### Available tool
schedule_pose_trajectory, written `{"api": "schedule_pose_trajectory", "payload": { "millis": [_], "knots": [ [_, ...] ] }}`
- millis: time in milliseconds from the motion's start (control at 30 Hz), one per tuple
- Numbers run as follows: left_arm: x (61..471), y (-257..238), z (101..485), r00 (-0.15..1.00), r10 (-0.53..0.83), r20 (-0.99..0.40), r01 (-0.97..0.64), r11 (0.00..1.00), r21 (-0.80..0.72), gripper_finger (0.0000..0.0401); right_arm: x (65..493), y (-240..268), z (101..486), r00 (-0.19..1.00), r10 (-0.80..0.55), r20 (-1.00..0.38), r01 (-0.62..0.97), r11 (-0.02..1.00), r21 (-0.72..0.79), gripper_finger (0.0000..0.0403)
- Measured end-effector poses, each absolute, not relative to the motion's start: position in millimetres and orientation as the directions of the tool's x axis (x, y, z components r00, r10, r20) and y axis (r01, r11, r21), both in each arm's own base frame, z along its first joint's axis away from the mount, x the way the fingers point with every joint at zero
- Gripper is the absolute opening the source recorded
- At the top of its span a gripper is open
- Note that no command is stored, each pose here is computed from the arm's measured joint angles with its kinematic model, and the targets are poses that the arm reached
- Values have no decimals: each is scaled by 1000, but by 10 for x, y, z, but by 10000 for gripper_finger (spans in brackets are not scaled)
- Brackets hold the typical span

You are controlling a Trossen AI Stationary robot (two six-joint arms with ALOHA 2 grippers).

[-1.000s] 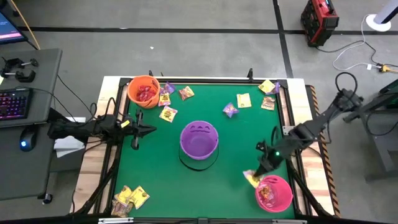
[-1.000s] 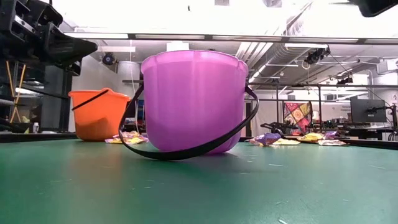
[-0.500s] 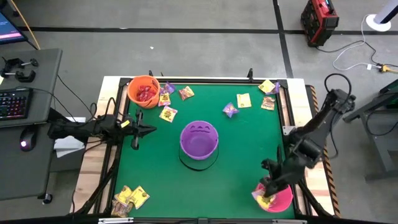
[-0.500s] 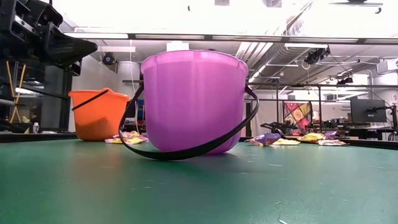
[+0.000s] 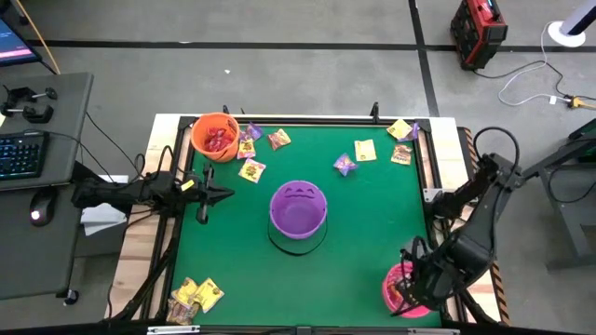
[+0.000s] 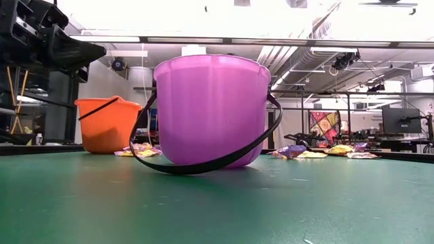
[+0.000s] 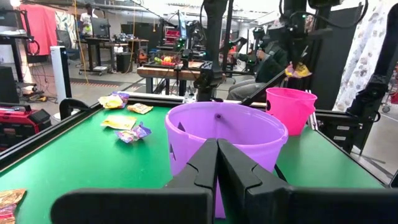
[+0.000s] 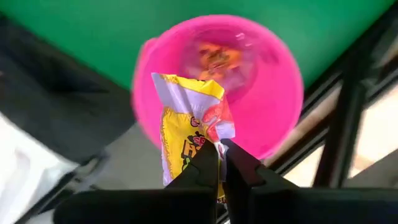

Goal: Sort candy by brand, put in halloween buckets
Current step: Put the yellow candy into the pink bucket

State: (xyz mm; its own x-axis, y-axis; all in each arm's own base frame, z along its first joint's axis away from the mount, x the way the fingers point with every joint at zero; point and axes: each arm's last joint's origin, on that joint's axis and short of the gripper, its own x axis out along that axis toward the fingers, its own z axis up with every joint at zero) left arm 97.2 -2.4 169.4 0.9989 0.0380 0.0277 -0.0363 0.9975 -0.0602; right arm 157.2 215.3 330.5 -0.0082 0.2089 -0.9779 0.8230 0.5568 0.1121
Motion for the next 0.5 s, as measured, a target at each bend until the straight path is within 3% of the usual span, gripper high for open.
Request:
{"api": "schedule_pose_trajectory", "payload": {
  "millis": [167, 267, 500],
  "knots": [
    [972, -24, 1695, 999, 38, 28, -36, 998, -60, 0, 1522, 2115, 3194, -148, 192, -970, 841, 541, -21, 0],
    [972, -24, 1694, 999, 38, 28, -36, 998, -60, 0, 1506, 2098, 3190, -168, 176, -970, 855, 516, -54, 12],
    [972, -24, 1695, 999, 39, 28, -37, 997, -61, 0, 1550, 2071, 3186, -104, 137, -985, 873, 486, -25, 101]
  ]
}}
